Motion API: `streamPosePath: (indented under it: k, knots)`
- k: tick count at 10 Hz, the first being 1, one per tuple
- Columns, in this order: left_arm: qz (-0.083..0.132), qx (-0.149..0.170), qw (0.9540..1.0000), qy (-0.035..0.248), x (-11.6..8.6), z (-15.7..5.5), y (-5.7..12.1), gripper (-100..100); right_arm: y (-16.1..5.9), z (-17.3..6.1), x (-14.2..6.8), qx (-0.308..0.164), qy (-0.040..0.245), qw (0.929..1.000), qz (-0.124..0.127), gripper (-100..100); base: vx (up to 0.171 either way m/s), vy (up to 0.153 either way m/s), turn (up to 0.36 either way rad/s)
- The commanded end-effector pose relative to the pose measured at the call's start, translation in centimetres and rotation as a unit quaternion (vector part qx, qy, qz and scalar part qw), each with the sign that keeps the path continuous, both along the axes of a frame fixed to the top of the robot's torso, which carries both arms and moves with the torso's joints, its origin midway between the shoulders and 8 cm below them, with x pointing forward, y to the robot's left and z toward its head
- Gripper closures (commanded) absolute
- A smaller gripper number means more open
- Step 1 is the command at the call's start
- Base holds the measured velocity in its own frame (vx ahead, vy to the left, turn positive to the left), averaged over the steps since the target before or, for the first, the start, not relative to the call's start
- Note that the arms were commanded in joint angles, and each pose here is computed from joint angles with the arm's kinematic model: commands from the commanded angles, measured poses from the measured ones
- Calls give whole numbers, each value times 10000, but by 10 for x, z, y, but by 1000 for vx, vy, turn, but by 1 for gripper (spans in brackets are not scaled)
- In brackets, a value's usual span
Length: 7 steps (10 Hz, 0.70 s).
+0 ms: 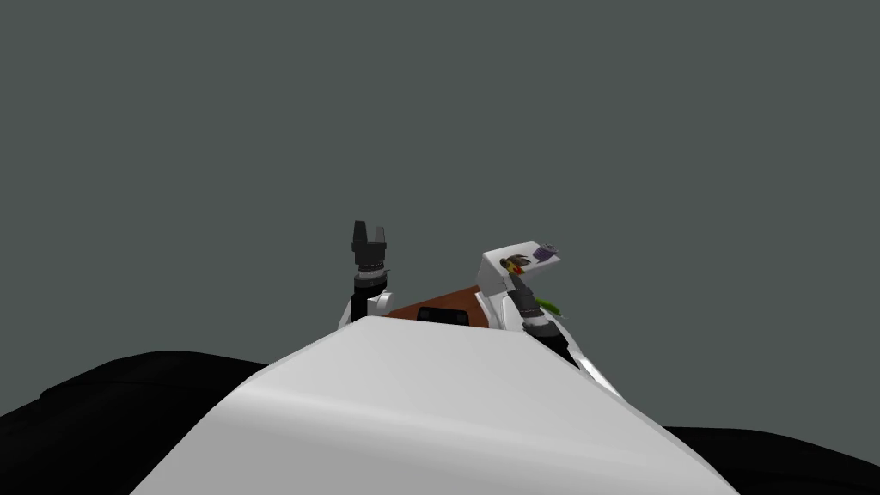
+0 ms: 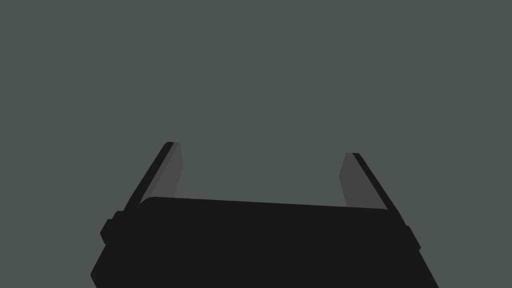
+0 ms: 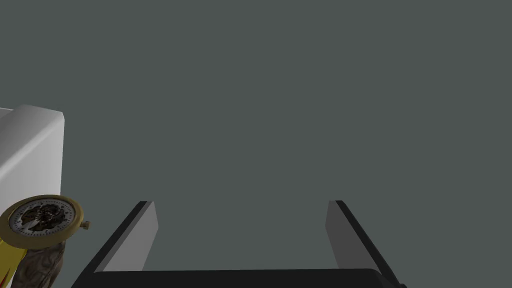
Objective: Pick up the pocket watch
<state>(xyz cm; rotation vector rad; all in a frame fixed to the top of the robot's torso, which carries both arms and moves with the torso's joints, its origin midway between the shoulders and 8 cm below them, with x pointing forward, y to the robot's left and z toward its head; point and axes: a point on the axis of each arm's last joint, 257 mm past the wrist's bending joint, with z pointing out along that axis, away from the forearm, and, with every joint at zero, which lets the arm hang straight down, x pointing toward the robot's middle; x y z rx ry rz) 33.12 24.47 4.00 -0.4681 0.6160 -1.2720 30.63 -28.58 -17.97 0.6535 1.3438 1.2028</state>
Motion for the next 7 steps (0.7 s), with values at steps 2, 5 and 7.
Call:
streamPosePath:
  k: [2,5,7]
  knots:
    - [0,0,10000,0,0,0,0,0,-12,-26,-8,-328,375,9987,102,-100,3,7,53]
    - [0,0,10000,0,0,0,0,0,-35,-68,-29,-792,977,9919,200,-100,4,10,76]
    - [0,0,10000,0,0,0,0,0,-48,-88,-41,-1048,1283,9858,266,-100,4,12,62]
